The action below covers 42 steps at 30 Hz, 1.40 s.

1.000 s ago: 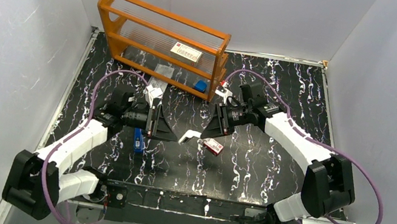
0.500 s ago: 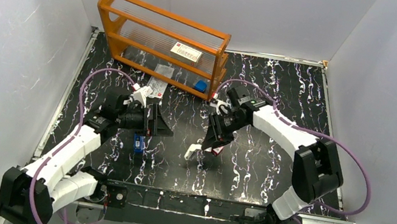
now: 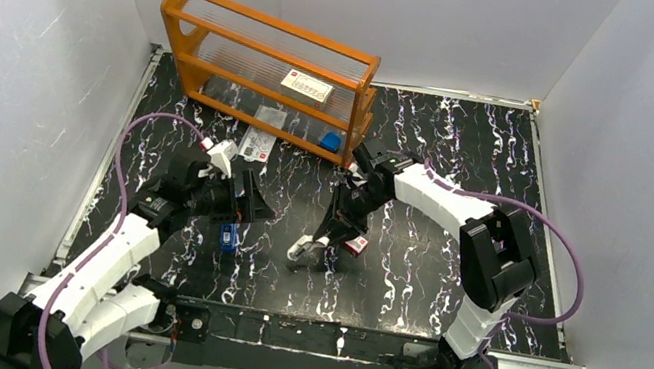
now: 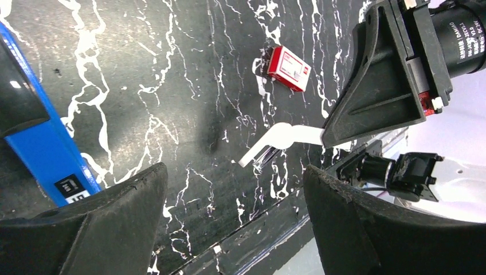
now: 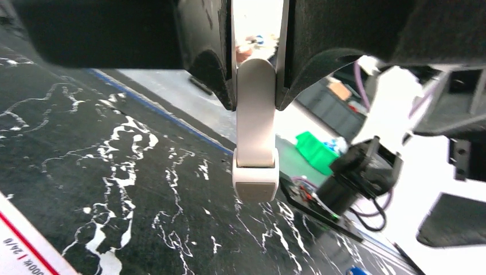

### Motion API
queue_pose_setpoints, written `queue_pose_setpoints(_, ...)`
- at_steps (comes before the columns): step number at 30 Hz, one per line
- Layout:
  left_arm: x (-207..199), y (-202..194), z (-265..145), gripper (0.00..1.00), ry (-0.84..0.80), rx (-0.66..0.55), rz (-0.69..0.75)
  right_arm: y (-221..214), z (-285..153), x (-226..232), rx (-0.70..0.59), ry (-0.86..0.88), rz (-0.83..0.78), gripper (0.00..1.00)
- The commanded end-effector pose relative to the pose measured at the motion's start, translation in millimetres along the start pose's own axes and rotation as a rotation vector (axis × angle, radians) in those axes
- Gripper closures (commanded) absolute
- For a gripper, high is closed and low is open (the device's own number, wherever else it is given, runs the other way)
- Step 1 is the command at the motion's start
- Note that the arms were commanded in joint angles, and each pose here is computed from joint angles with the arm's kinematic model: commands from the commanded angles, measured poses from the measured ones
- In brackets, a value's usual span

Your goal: Load the staples into the stapler

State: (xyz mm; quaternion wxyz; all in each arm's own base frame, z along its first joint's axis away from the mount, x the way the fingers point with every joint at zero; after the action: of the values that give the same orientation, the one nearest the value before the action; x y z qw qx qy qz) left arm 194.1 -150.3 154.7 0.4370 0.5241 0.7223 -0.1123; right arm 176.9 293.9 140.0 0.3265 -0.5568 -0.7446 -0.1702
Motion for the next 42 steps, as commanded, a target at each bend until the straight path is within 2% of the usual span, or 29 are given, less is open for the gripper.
queue_pose_setpoints(1,6,6,-6,0.15,0.047,-0.056,0.008,20,9,27,-0.008,0.072,0.244,0.68)
queue_pose_setpoints(9,4,7,-12,0.15,0.039,-0.088,0.023,44,48,47,0.112,0.078,0.376,0.72)
queue_pose_setpoints(18,7,7,-11,0.15,0.054,-0.086,0.018,64,65,55,0.111,0.172,0.516,0.71)
queue_pose_setpoints(24,10,8,-9,0.15,0.074,-0.087,0.013,71,73,48,0.13,0.177,0.586,0.66)
queue_pose_setpoints(31,13,8,-7,0.15,0.09,-0.082,0.006,76,75,39,0.142,0.181,0.621,0.65)
queue_pose_setpoints(38,14,8,-6,0.15,0.096,-0.076,0.004,76,72,27,0.131,0.165,0.657,0.58)
queue_pose_setpoints(42,15,8,-6,0.15,0.102,-0.076,0.001,78,71,21,0.11,0.129,0.655,0.57)
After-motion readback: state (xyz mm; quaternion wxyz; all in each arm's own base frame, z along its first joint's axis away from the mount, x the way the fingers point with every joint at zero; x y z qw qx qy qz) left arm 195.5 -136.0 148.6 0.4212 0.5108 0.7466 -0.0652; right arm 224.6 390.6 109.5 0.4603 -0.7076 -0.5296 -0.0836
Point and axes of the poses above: each gripper's point midway between its finger pads, its own z axis out along the fingers, its own x axis along the line the jaws close on, y = z × x, the point moved 3 cm from there along -z, back along the fingers, and after that the axes turned 15 degrees about -z, right-handed, at the moved point
